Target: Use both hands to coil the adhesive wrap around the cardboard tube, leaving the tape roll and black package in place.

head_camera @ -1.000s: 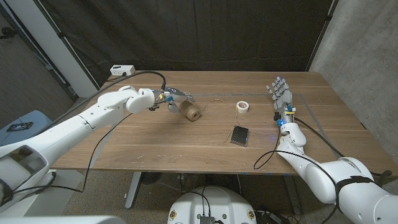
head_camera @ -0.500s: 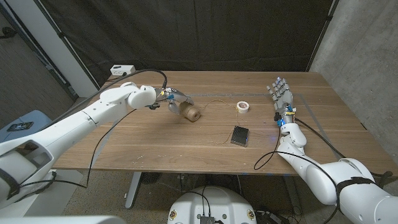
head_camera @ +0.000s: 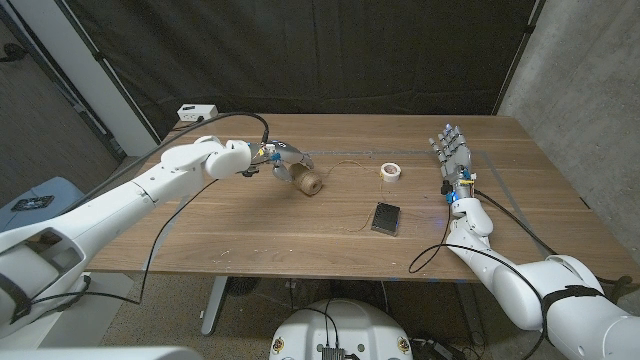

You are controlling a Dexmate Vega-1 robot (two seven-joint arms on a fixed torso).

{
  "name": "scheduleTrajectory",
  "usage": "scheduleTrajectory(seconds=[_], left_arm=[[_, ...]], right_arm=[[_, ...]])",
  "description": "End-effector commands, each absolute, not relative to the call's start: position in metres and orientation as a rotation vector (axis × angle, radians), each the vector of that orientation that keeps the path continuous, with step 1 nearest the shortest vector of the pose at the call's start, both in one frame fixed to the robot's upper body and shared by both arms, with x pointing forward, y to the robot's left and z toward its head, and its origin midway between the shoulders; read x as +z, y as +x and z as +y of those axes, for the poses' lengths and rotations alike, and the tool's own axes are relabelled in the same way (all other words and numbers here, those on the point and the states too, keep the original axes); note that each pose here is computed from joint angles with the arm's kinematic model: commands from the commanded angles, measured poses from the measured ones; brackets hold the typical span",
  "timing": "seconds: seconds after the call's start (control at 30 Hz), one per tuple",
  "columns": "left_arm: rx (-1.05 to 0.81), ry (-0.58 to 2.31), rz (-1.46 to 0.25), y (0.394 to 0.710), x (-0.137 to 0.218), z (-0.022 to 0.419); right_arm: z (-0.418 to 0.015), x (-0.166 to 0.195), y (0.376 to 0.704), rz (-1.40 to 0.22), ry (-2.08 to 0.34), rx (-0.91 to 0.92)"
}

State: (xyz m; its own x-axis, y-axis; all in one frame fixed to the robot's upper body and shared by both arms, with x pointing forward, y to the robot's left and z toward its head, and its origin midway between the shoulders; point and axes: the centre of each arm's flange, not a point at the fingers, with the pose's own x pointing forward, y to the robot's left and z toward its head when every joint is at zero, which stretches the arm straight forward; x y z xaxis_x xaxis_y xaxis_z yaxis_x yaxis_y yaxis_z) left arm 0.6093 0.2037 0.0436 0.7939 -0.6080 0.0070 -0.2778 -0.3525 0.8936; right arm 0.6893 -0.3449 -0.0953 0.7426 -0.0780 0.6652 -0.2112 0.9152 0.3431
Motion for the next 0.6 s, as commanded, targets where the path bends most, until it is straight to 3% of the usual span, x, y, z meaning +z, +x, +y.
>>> scheduleTrajectory(seconds=[0.03, 0.6], left_arm=[[-0.393, 1.946, -0.662, 0.6095, 0.0412, 0.2020], [-0.420, 1.936, -0.589, 0.6139, 0.0341, 0.2002]], right_arm=[[-0.3480, -0.1049, 0.6876, -0.723, 0.421, 0.068], [-0.3498, -0.1093, 0.6873, -0.710, 0.420, 0.064]])
